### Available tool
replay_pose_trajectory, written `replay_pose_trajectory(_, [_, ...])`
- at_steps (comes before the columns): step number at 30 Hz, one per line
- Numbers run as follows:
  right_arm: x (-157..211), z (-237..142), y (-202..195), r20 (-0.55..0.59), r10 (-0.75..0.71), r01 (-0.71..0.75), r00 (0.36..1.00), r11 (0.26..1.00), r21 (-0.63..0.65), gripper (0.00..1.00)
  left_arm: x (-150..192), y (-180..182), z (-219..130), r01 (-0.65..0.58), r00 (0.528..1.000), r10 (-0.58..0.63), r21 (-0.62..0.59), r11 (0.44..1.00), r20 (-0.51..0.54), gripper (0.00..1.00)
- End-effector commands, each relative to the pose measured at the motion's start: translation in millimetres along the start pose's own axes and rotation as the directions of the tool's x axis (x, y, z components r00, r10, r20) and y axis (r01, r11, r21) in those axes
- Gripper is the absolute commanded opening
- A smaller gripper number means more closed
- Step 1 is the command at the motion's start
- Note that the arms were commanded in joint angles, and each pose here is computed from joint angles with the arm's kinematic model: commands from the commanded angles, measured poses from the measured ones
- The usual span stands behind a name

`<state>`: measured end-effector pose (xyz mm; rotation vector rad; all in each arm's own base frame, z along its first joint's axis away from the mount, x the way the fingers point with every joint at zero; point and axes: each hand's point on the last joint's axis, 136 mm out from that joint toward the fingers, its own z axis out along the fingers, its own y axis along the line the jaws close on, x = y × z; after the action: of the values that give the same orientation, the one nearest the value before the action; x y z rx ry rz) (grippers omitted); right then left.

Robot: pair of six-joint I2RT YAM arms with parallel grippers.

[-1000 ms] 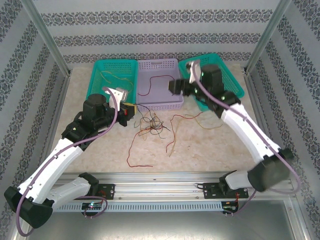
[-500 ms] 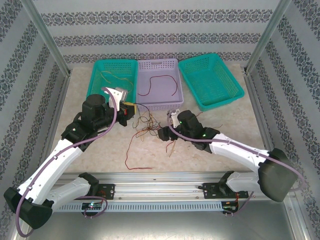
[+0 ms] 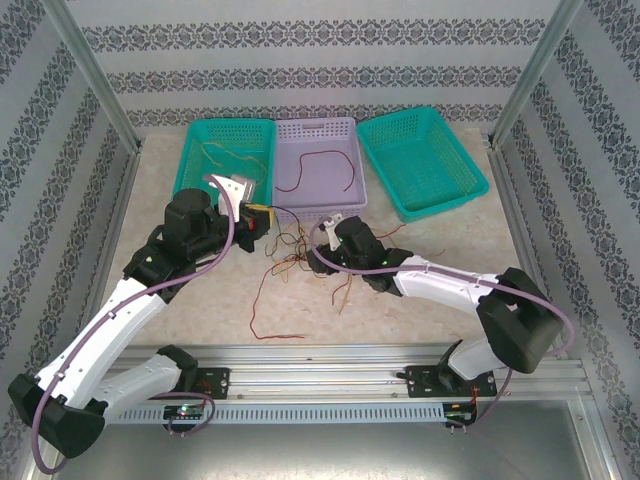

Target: Untangle the cables

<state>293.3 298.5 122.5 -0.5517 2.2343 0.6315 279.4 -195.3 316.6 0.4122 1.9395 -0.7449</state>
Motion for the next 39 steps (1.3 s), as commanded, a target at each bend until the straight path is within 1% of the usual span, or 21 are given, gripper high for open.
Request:
replay_pose_trajectory(1, [-14, 4, 2, 0.037, -0.022, 0.022, 0.999, 1.0, 0.016, 0.38, -9, -7, -2, -0.021, 0.999, 0.02, 0.029, 0.999, 0.044, 0.0])
replay_pose_trajectory(4, [-10, 6, 2, 0.02, -0.014, 0.014, 1.0, 1.0, 0.015, 0.34, -9, -6, -3, -0.025, 0.999, 0.024, 0.021, 0.999, 0.047, 0.0])
replay_pose_trajectory(9, [-1, 11, 3, -0.002, 0.006, -0.006, 1.0, 1.0, 0.0, 0.24, -10, -5, -4, -0.026, 0.998, 0.025, 0.016, 1.0, 0.053, 0.0])
replay_pose_trajectory(11, [1, 12, 1, -0.006, 0.01, -0.01, 1.0, 1.0, 0.008, 0.17, -11, -5, -4, -0.025, 0.998, 0.024, 0.017, 1.0, 0.055, 0.0])
replay_pose_trajectory(12, [1, 11, 0, -0.004, 0.009, -0.009, 1.0, 1.0, 0.015, 0.11, -10, -5, -4, -0.025, 0.998, 0.024, 0.015, 1.0, 0.055, 0.0])
replay_pose_trajectory(15, [1, 7, -8, -0.003, 0.011, -0.011, 1.0, 0.999, 0.049, 0.0, -16, -5, -11, -0.034, 0.996, 0.034, 0.004, 0.999, 0.083, 0.0])
replay_pose_trajectory(18, [8, 4, -26, -0.023, 0.044, -0.042, 0.999, 0.995, 0.092, 0.0, -26, -7, -26, -0.051, 0.989, 0.052, -0.013, 0.999, 0.138, 0.0])
replay_pose_trajectory(22, [19, -1, -49, -0.027, 0.123, -0.119, 0.992, 0.987, 0.11, 0.0, -40, -10, -46, -0.074, 0.973, 0.081, -0.038, 0.997, 0.216, 0.0])
replay_pose_trajectory(25, [27, -8, -66, -0.018, 0.159, -0.155, 0.987, 0.977, 0.145, 0.0, -46, -10, -56, -0.091, 0.966, 0.102, -0.058, 0.994, 0.236, 0.0])
replay_pose_trajectory(28, [37, -16, -84, -0.011, 0.204, -0.199, 0.979, 0.964, 0.174, 0.0, -53, -16, -68, -0.096, 0.956, 0.106, -0.05, 0.994, 0.272, 0.0])
replay_pose_trajectory(35, [53, -33, -118, 0.01, 0.281, -0.276, 0.96, 0.933, 0.23, 0.0, -64, -24, -95, -0.097, 0.94, 0.11, -0.058, 0.994, 0.322, 0.0])
replay_pose_trajectory(39, [39, -44, -112, 0.048, 0.26, -0.264, 0.964, 0.945, 0.192, 0.0, -61, -25, -87, -0.08, 0.95, 0.085, -0.031, 0.996, 0.3, 0.0])
